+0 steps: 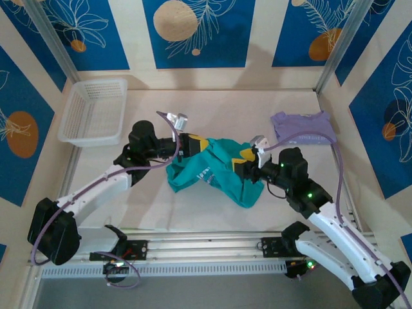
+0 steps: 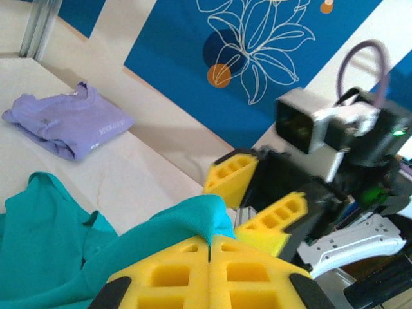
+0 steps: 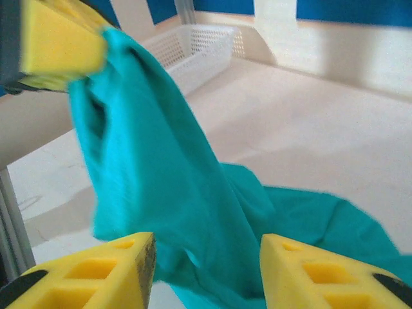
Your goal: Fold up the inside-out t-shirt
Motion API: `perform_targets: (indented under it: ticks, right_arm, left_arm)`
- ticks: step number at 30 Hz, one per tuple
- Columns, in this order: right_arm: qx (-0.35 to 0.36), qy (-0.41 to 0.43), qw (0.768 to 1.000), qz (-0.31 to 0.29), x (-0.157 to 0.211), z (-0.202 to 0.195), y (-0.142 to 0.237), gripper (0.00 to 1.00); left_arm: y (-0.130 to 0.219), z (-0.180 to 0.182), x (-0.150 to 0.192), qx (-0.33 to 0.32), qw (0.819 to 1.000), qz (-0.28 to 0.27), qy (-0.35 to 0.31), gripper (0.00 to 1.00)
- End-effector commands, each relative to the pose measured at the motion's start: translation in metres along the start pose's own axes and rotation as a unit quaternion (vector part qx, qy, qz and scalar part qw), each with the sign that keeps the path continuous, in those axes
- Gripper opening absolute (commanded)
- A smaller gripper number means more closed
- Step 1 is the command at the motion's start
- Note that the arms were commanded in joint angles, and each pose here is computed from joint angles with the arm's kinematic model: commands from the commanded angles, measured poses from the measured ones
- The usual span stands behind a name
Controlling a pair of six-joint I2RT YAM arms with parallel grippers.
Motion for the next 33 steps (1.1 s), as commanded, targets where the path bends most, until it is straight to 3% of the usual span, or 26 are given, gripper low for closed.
perform_targets:
  ticks: [1, 7, 15, 18, 22, 25, 29, 33]
  right_arm:
    - [0.027, 0.109, 0.994, -0.008, -0.02, 0.007, 0.006, 0.5]
    - [0.03, 0.185, 0.982, 0.006, -0.037, 0.027, -0.01, 0.56]
    - [0.068, 0.239, 0.967, 0.057, -0.042, 0.024, -0.044, 0.55]
    - [0.082, 0.239, 0.965, 0.067, -0.042, 0.019, -0.049, 0.5]
    - [0.096, 0.211, 0.97, 0.066, -0.043, 0.008, -0.049, 0.24]
    - [0.061, 0.162, 0.983, 0.052, -0.045, 0.007, -0.041, 0.0]
    - [-0.058, 0.044, 0.997, 0.02, -0.051, 0.014, -0.028, 0.0]
    - [-0.169, -0.061, 0.984, -0.007, -0.06, 0.022, -0.025, 0.0]
  left_arm:
    - [0.005, -0.008, -0.007, -0.004, 1.0, -0.004, -0.021, 0.0]
    - [0.004, -0.006, -0.008, -0.012, 1.0, 0.0, -0.015, 0.0]
    - [0.005, -0.007, -0.008, -0.014, 1.0, 0.003, -0.011, 0.0]
    - [0.005, -0.007, -0.007, -0.014, 1.0, 0.004, -0.011, 0.0]
    - [0.006, -0.007, -0.005, -0.012, 1.0, 0.008, -0.012, 0.0]
    - [0.008, -0.007, -0.004, -0.02, 1.0, 0.006, -0.018, 0.0]
    - [0.011, 0.002, -0.004, -0.049, 0.999, -0.001, -0.023, 0.0]
    - [0.018, 0.025, -0.001, -0.135, 0.991, -0.006, -0.027, 0.03]
Point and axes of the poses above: each hand's point on the last joint's axis, 136 mm out from that joint toward the fingers, its own y axis back along the fingers, its own z axis along the line the jaws close on, x = y × z, the point moved 4 cm from there along y, back along the fingers, and after that the axes turned 6 degrees about y, right-handed, at the moved point
